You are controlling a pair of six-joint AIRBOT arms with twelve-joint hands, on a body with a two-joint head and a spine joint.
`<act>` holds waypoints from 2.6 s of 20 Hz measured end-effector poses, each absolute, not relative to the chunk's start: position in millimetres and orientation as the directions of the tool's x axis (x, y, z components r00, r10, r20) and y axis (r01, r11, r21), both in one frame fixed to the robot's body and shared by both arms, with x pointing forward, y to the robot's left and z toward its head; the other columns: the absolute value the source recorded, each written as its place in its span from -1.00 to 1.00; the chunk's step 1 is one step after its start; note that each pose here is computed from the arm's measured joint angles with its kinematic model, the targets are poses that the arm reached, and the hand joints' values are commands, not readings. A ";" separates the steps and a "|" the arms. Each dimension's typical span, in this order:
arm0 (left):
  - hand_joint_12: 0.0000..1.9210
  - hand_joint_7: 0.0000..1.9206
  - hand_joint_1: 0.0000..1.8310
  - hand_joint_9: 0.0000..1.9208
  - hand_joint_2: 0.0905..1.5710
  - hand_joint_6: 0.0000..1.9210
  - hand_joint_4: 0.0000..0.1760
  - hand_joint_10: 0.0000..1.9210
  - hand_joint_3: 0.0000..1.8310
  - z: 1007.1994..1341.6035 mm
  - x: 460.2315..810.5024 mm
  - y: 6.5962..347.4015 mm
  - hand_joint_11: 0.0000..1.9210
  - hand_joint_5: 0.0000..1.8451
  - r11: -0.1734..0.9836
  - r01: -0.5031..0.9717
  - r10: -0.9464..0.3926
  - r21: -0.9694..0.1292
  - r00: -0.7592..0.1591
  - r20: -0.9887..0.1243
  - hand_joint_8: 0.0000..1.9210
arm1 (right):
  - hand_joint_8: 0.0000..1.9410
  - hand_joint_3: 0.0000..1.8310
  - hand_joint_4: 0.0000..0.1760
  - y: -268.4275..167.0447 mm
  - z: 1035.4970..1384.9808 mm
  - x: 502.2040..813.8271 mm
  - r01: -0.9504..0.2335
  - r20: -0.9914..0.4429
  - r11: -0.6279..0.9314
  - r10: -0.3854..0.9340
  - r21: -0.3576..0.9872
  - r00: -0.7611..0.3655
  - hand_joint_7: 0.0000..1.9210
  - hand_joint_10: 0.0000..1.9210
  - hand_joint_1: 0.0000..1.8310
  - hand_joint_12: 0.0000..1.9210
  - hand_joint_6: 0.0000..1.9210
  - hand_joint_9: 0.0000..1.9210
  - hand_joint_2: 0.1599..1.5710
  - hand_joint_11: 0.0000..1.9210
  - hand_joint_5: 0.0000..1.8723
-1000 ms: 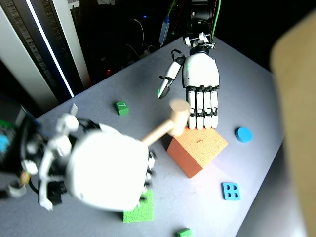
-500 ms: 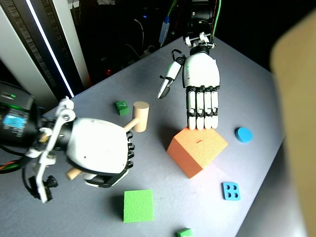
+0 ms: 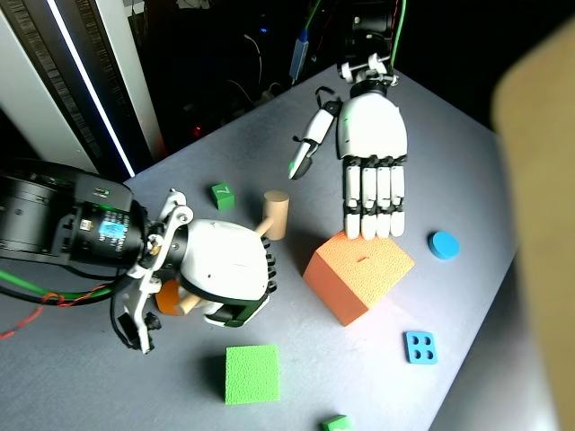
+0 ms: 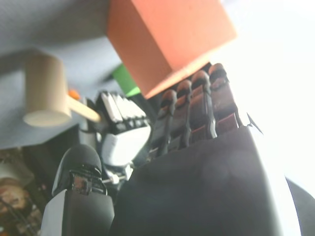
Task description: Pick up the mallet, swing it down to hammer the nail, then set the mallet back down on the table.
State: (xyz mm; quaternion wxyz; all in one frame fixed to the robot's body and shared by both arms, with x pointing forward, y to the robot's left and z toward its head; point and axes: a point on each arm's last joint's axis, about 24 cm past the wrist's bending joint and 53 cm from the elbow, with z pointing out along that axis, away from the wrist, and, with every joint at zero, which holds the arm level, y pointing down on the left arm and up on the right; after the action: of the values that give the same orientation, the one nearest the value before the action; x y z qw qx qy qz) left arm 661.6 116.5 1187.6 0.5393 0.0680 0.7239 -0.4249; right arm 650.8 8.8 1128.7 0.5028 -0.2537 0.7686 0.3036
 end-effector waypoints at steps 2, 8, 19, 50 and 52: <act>-1.00 -0.95 -1.00 -0.97 0.48 -0.99 -1.00 -1.00 -1.00 1194.0 659.4 112.7 -1.00 -0.94 0.617 0.574 -0.348 -0.538 -0.414 -0.841 -1.00 | 1.00 -1.00 -1.00 12.7 1129.1 649.5 -0.701 -0.929 0.682 -0.085 0.210 -0.361 0.19 1.00 -0.48 1.00 1.00 0.32 0.72 0.38 0.06; -1.00 -0.95 -1.00 -0.97 0.49 -0.99 -1.00 -0.99 -1.00 1214.1 649.8 125.0 -1.00 -0.96 0.606 0.584 -0.354 -0.540 -0.411 -0.840 -0.99 | 0.86 -1.00 -1.00 9.7 1120.5 649.0 -0.693 -0.926 0.689 -0.084 0.212 -0.367 -0.36 0.92 -0.44 0.89 0.65 -0.37 0.55 -0.44 -0.42; -1.00 -0.94 -1.00 -0.96 0.48 -0.99 -1.00 -1.00 -1.00 1225.5 615.9 107.7 -1.00 -0.93 0.525 0.647 -0.295 -0.553 -0.471 -0.831 -1.00 | -0.55 -1.00 -1.00 7.8 1123.8 650.7 -0.691 -0.929 0.692 -0.077 0.211 -0.362 -0.11 -0.37 -0.43 0.10 -0.59 -0.20 0.41 -0.49 -0.20; 1.00 0.71 0.15 0.77 0.75 1.00 1.00 1.00 -1.00 1229.4 659.0 141.8 0.84 0.67 0.752 0.507 -0.248 -0.422 -0.375 -0.893 1.00 | 1.00 -0.98 -1.00 -82.0 1239.4 569.2 -0.603 -0.928 0.718 0.170 0.347 -0.332 0.56 1.00 -0.28 1.00 1.00 0.63 0.84 0.70 0.38; 1.00 0.67 0.19 0.73 0.75 1.00 1.00 1.00 -1.00 1227.9 657.8 140.4 0.79 0.66 0.753 0.504 -0.246 -0.423 -0.381 -0.891 1.00 | 1.00 -0.99 -1.00 -82.7 1238.4 569.6 -0.602 -0.928 0.720 0.170 0.346 -0.330 0.56 1.00 -0.27 1.00 1.00 0.62 0.85 0.69 0.37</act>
State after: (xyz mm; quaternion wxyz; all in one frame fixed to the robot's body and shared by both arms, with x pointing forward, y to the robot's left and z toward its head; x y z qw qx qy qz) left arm 657.8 140.4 1227.9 0.5499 0.0850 0.7576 -0.3411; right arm 569.6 -82.7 1238.4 0.5600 -0.1459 0.7392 0.3446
